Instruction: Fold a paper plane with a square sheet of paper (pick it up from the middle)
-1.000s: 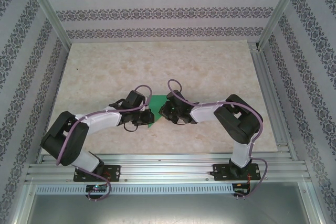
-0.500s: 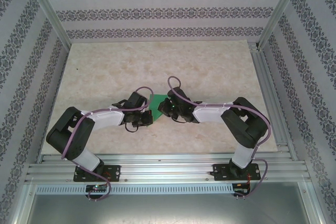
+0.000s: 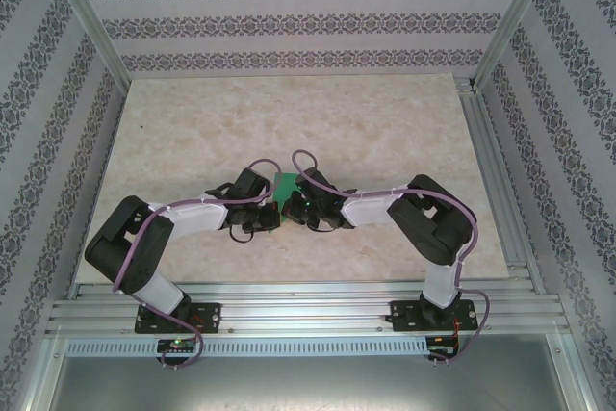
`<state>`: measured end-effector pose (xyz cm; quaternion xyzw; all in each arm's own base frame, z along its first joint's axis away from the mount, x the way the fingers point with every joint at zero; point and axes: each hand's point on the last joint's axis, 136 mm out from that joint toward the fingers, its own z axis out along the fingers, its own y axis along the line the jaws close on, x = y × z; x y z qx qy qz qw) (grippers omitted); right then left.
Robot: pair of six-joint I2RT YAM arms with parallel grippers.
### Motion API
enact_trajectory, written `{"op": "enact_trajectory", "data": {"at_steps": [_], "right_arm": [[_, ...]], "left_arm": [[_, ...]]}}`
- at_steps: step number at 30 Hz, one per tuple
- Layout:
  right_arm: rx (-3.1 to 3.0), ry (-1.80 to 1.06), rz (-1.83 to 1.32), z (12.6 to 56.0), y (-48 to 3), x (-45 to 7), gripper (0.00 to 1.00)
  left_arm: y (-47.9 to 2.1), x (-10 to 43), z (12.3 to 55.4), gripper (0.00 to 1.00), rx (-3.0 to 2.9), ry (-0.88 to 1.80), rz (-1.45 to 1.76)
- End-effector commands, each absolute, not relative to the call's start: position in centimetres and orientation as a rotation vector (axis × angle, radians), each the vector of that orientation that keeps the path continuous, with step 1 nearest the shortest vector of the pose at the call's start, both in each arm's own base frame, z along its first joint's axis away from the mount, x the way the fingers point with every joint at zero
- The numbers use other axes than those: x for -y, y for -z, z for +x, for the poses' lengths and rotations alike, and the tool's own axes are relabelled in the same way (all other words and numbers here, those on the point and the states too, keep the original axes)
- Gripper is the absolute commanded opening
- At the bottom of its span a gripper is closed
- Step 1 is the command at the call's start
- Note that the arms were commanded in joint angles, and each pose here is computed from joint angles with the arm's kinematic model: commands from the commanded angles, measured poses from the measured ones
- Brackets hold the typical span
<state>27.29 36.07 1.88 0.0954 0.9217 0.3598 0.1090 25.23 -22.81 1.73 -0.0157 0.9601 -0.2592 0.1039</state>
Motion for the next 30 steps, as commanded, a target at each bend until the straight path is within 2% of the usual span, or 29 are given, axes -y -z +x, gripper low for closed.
{"op": "enact_trajectory", "data": {"at_steps": [1,22,30], "right_arm": [[-2.754,-1.027,0.332,27.1,-0.2,-35.6,0.03],[-2.793,-0.939,0.382,26.9,1.2,-34.2,0.02],[-2.796,-0.94,0.377,27.0,1.3,-34.4,0.02]], "left_arm": [[-1.5,21.9,24.8,0.02,-2.838,0.704,-0.08],[-1.4,20.8,21.4,0.14,-2.97,0.669,0.067],[-5.3,22.6,24.3,0.12,-2.801,0.776,0.037]]}}
